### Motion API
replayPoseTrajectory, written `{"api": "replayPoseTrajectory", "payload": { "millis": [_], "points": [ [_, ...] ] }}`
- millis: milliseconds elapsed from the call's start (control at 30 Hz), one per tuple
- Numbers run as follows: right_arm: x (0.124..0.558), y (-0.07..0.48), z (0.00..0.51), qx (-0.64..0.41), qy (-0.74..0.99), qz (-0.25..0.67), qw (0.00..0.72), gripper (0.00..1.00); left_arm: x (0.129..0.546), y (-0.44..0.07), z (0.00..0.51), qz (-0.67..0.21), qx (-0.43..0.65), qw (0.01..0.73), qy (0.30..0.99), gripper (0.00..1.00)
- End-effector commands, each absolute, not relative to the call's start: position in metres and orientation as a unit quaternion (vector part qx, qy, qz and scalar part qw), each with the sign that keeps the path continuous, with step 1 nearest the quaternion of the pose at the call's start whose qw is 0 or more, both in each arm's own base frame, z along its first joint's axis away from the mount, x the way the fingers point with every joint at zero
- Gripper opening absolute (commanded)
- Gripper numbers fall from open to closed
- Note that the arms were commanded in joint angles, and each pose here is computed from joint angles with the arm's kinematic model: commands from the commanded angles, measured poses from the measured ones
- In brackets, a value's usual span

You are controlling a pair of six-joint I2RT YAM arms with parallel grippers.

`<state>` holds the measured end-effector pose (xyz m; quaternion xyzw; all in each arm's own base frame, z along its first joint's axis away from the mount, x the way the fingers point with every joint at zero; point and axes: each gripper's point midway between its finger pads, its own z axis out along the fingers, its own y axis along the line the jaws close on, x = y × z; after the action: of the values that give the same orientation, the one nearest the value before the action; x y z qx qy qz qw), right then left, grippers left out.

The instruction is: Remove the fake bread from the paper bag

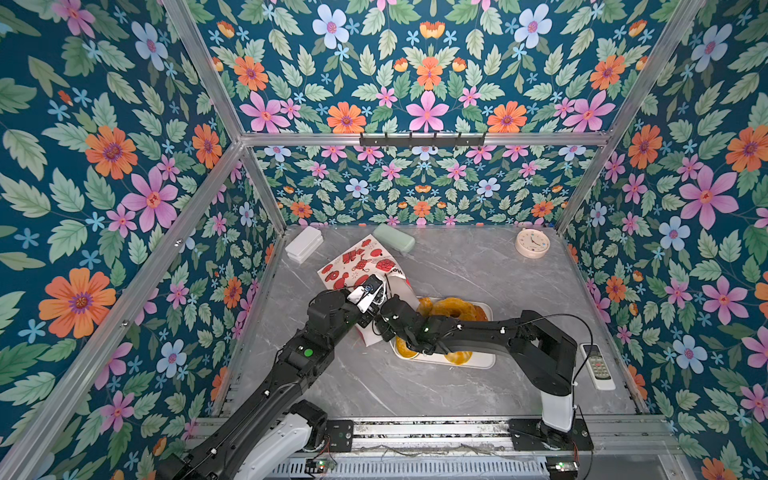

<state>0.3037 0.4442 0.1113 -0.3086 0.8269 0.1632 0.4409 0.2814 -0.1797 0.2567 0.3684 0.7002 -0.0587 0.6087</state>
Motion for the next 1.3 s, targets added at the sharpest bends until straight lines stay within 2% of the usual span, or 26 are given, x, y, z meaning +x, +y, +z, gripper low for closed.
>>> {"api": "replayPoseTrajectory", "payload": {
  "millis": [0,533,667,767,933,1267],
  "points": [
    [0.315,0.454,0.149,-0.27,0.802,0.197,0.496,0.41,0.276,-0.181,0.238,-0.069,0.377,0.581,0.718,0.0],
    [0.318,0.474,0.14,-0.299,0.809,0.19,0.469,0.43,0.274,-0.183,0.237,-0.079,0.377,0.58,0.717,0.0],
    [0.316,0.477,0.138,-0.307,0.809,0.196,0.462,0.37,0.274,-0.182,0.236,-0.078,0.376,0.58,0.718,0.0],
    [0.313,0.479,0.136,-0.315,0.808,0.202,0.456,0.27,0.274,-0.181,0.236,-0.076,0.375,0.58,0.719,0.0],
    [0.31,0.478,0.136,-0.318,0.807,0.204,0.455,0.19,0.274,-0.179,0.235,-0.073,0.373,0.58,0.72,0.0],
    [0.299,0.458,0.153,-0.33,0.807,0.194,0.449,0.11,0.281,-0.171,0.236,-0.049,0.355,0.583,0.729,0.0]
  ]
}}
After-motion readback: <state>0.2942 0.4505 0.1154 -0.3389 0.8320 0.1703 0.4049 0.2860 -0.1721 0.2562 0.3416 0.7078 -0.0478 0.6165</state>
